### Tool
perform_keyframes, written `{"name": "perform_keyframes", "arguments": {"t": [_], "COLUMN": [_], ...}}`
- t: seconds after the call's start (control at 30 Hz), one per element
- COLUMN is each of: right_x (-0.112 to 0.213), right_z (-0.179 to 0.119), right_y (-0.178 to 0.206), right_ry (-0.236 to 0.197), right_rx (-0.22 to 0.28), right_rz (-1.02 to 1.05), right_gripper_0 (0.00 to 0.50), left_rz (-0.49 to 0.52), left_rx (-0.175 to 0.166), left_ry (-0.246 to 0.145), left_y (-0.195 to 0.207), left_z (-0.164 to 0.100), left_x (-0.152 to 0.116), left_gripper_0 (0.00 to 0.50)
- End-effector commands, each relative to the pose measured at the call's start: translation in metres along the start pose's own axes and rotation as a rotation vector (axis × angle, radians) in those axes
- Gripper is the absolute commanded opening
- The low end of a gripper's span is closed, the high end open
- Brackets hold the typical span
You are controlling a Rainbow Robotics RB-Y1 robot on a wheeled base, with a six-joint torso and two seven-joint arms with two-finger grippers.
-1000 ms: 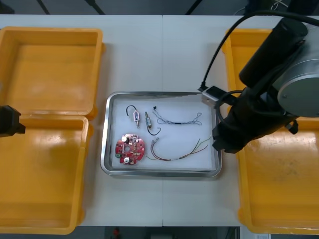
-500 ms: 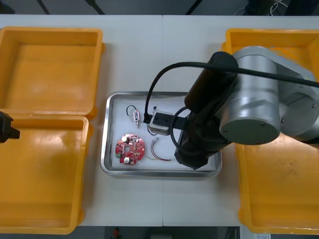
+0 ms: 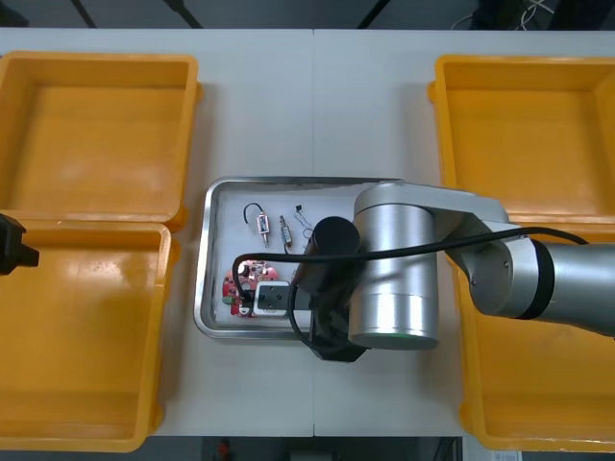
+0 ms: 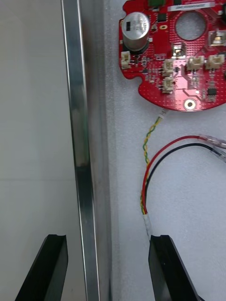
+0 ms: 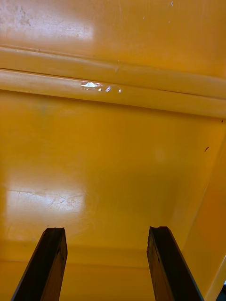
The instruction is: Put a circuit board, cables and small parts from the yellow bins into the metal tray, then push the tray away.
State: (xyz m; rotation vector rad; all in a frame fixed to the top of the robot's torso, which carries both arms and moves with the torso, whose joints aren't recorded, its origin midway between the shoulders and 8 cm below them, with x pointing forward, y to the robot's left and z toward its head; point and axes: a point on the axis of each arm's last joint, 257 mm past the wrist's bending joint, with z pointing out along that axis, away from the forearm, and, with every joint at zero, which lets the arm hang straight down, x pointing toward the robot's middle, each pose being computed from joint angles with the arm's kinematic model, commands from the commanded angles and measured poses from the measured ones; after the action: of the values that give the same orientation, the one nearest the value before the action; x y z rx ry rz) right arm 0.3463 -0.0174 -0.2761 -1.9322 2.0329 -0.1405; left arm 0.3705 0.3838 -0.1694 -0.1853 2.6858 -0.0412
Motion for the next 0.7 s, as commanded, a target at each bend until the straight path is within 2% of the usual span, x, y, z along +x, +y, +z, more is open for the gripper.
{"name": "perform_keyframes", "arguments": {"t": [0.03,0.33,0.47,0.7], "right_x": [-0.022,-0.024,-0.024,-0.021], "right_z": [0.006,0.021,0.024,0.032], "right_y": [0.007,0.019,0.024,0.027], "right_ry": [-0.013,0.013,0.011,0.017], "right_rx": [0.028,0.033,0.028,0.051], "right_rz": [-0.079,-0.099,-0.091,-0.096], "right_gripper_0": [0.500,0.500,0.500,0.500], "left_rz": [0.141,0.142,0.142,0.142], "left_rx": [-0.029,-0.029,-0.029,-0.029], "left_ry": [-0.034,-0.036,-0.036,-0.036], "left_y": [0.006,0.006,0.006,0.006], "left_z": [-0.010,-0.011,-0.011,-0.011], "left_x": [-0.010,-0.011,-0.011,-0.011], "left_gripper_0": [0.500,0.500,0.500,0.500]}}
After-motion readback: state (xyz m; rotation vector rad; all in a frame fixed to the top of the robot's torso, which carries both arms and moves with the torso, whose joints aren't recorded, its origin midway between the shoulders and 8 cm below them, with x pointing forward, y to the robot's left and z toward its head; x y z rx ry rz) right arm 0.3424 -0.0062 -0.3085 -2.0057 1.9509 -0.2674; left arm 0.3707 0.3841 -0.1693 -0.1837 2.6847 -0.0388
